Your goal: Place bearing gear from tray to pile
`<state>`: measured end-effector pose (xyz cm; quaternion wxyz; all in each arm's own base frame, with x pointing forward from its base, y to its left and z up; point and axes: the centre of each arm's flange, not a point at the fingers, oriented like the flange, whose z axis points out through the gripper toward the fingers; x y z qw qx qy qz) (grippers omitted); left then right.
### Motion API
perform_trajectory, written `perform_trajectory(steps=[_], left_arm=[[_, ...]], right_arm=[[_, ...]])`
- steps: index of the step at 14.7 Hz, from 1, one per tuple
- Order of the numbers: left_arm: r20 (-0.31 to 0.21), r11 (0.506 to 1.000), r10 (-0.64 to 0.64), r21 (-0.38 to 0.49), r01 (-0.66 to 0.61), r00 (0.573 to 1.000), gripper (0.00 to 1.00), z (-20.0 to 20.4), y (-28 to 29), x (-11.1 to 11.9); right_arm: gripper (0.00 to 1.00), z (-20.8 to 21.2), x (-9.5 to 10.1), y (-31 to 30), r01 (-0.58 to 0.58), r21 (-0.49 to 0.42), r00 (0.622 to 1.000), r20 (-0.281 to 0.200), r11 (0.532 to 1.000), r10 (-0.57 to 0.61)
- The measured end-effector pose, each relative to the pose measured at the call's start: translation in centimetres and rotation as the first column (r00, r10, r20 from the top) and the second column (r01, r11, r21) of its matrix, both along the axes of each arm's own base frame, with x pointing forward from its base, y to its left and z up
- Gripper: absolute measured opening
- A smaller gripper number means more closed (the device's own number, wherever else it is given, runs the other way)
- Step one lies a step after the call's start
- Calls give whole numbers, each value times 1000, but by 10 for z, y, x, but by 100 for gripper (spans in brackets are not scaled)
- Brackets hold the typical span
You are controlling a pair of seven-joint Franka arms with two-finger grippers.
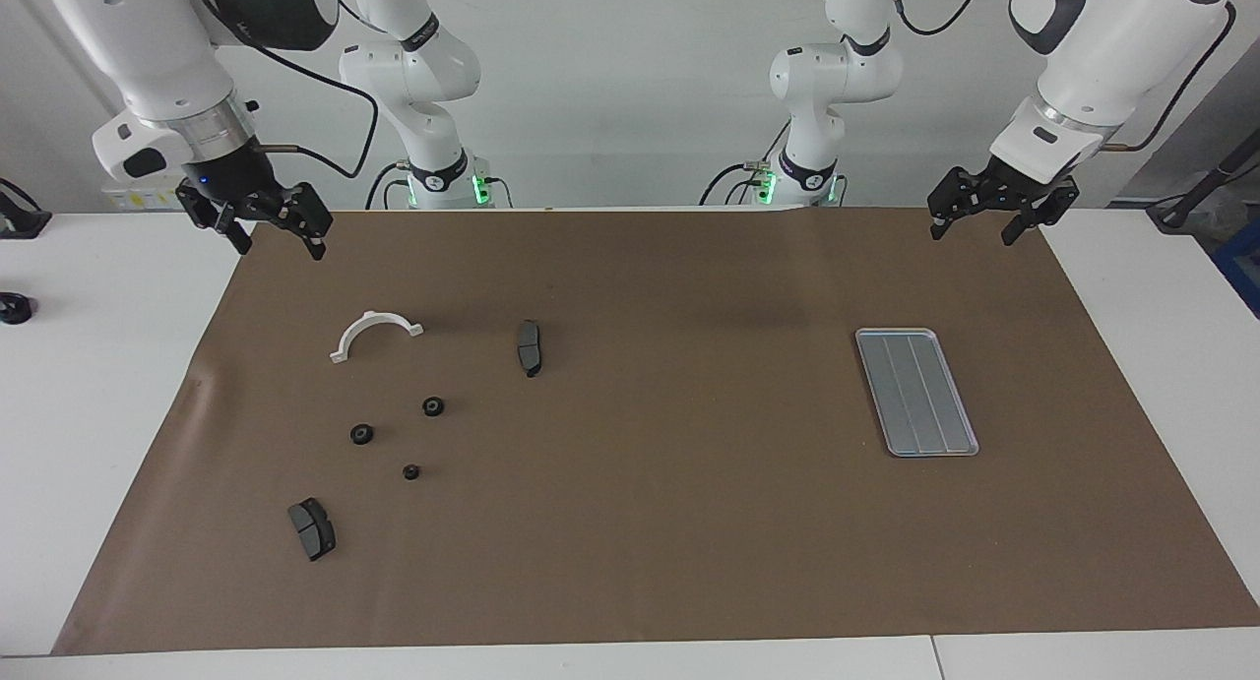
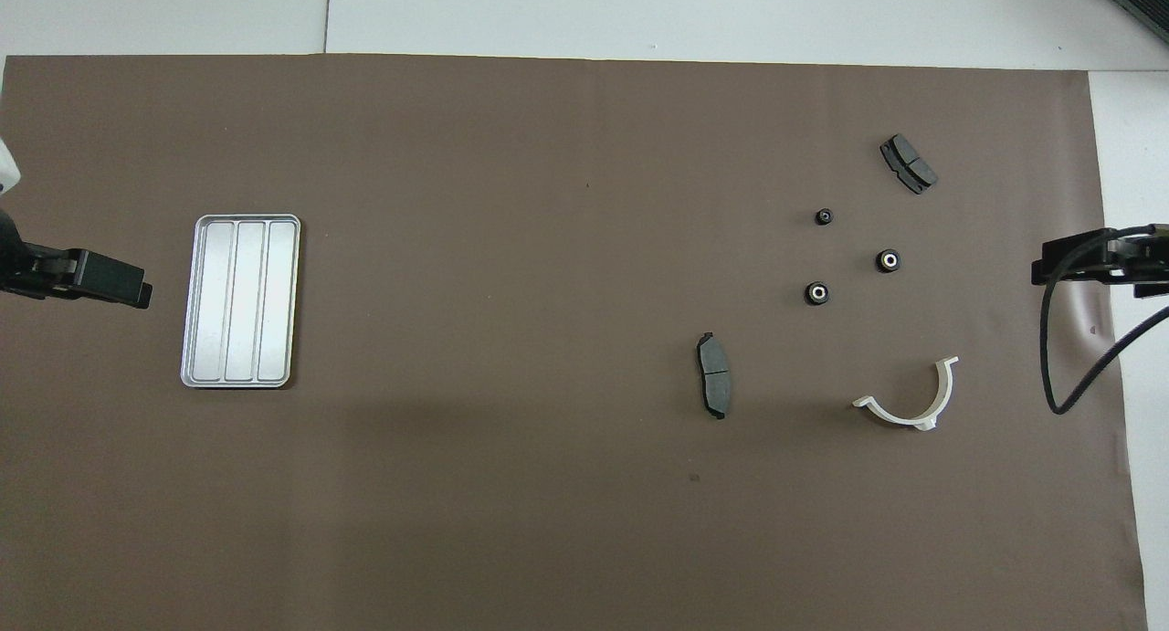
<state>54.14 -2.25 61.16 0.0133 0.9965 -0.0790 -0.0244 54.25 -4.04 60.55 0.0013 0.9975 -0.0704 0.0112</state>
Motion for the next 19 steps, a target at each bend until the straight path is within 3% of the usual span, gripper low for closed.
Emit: perform_trajectory(steps=[7,10,19], left_arm=[[0,1000,0,0,0,1000,100,0,0,0],[0,1000,0,0,0,1000,100,0,0,0],[0,1000,0,0,0,1000,100,0,0,0]], right_arm=[[100,1,1,17,-41,-38,999,-7,998,41],[100,19,-4,19,-44,-52,998,-47,998,42],[100,24,-4,16,-42,-41,998,-55,998,40]])
